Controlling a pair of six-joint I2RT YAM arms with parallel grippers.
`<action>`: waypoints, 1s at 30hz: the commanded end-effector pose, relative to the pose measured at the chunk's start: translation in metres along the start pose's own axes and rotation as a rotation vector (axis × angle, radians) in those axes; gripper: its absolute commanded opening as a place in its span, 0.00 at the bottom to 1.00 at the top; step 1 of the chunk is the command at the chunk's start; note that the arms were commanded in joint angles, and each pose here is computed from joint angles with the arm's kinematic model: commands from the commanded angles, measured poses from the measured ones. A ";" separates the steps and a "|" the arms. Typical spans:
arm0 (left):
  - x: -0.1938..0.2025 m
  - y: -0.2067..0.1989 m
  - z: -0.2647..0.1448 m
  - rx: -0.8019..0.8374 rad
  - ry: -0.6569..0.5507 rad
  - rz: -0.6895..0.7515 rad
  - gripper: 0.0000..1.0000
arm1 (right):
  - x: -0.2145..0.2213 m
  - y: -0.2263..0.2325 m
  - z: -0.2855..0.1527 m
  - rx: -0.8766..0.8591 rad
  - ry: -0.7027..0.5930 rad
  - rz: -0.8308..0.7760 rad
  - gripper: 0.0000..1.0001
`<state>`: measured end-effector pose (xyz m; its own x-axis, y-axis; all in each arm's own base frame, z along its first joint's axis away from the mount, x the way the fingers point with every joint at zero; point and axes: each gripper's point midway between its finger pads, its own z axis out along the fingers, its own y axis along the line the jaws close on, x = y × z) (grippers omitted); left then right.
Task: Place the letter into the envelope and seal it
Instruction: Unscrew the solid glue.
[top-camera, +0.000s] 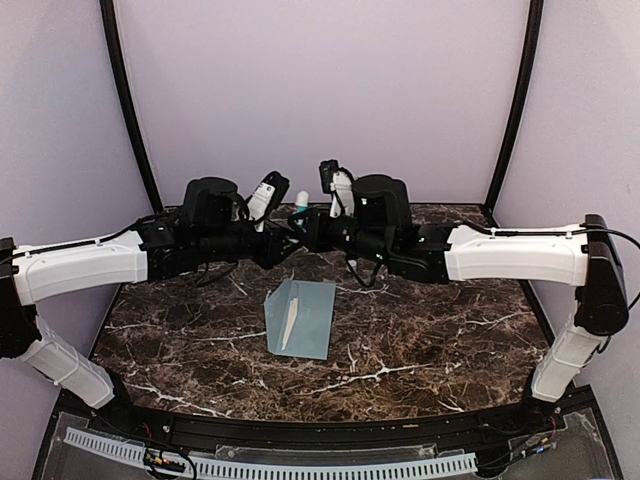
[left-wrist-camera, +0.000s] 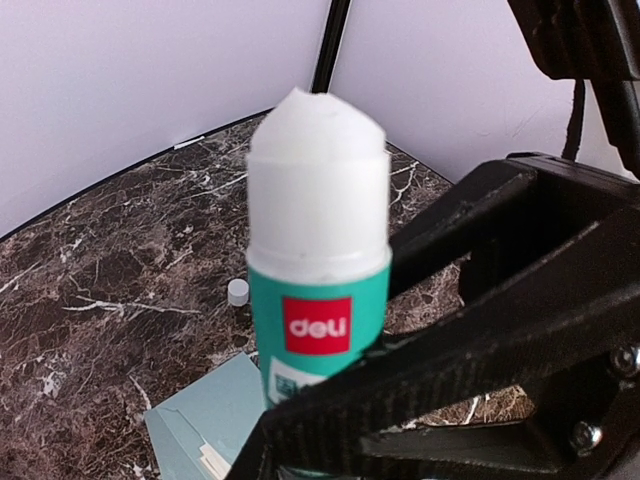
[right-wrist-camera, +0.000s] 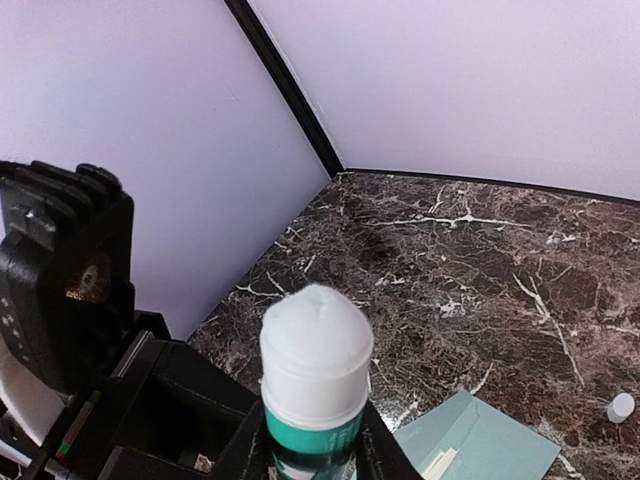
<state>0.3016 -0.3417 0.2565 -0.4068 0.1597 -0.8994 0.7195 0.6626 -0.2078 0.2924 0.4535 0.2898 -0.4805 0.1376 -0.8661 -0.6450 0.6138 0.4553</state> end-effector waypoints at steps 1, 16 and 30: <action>-0.016 0.002 -0.010 0.014 -0.064 -0.029 0.00 | -0.020 0.023 -0.024 -0.055 -0.057 -0.025 0.36; -0.046 -0.048 -0.047 0.400 -0.184 -0.063 0.00 | -0.055 0.000 -0.099 -0.222 -0.182 -0.046 0.75; -0.053 -0.098 -0.068 0.738 -0.178 -0.002 0.00 | -0.046 0.074 -0.115 -0.682 -0.097 -0.172 0.65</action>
<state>0.2268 -0.3638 0.3323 -0.3942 0.0099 -0.9190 0.9159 0.0860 -0.3920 0.2196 0.3902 0.3642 -0.3489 0.1693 -0.9218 -0.9126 0.1624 0.3752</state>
